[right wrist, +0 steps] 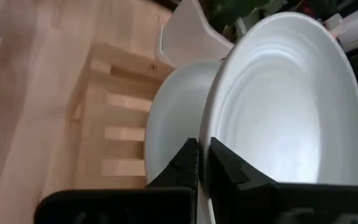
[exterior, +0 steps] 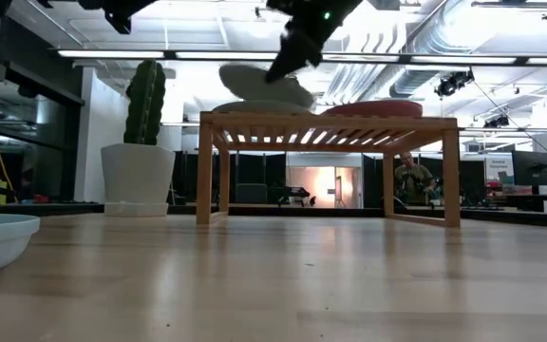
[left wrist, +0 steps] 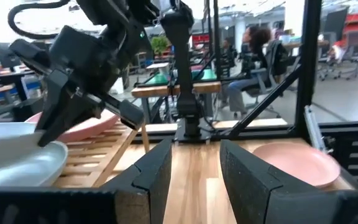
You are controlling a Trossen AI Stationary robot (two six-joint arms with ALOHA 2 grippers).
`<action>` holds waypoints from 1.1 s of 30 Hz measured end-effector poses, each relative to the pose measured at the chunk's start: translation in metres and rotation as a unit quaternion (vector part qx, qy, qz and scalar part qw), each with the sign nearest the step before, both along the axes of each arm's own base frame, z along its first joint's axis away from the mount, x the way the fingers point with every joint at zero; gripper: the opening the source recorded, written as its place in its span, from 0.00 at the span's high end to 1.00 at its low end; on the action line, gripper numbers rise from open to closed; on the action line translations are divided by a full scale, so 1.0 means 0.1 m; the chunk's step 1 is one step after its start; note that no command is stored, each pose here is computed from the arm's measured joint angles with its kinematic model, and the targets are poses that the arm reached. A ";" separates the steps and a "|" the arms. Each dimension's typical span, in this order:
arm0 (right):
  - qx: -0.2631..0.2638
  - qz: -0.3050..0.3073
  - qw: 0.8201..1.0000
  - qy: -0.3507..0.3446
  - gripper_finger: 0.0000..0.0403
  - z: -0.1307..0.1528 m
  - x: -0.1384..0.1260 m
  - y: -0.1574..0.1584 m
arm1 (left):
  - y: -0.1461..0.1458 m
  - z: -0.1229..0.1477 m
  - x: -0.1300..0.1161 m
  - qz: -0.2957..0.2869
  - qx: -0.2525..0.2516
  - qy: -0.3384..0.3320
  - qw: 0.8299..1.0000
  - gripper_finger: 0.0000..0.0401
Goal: Place and stack plates onto a shelf
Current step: Stack the light blue plate on top of the light blue plate on the shelf
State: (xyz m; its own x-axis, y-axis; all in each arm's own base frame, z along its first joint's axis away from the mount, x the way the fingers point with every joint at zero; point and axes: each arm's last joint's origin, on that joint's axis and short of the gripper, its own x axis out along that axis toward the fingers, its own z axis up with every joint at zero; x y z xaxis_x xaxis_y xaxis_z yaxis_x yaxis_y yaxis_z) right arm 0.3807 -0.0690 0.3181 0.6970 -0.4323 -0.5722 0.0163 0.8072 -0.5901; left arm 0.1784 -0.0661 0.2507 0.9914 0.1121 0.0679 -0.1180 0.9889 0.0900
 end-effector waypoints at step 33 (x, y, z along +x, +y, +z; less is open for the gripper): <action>0.003 -0.002 0.998 0.058 0.91 -0.12 0.10 0.08 | 0.01 -0.04 0.00 0.024 -0.006 0.017 1.000 0.68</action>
State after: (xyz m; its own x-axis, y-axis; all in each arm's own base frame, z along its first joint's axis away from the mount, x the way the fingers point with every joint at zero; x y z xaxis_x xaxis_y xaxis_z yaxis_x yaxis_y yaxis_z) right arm 0.3911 -0.0608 0.3061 0.6250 -0.4310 -0.6509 -0.0488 0.8106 -0.5835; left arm 0.1784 -0.0647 0.2469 0.9866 0.1598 0.0325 -0.1620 0.9834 0.0822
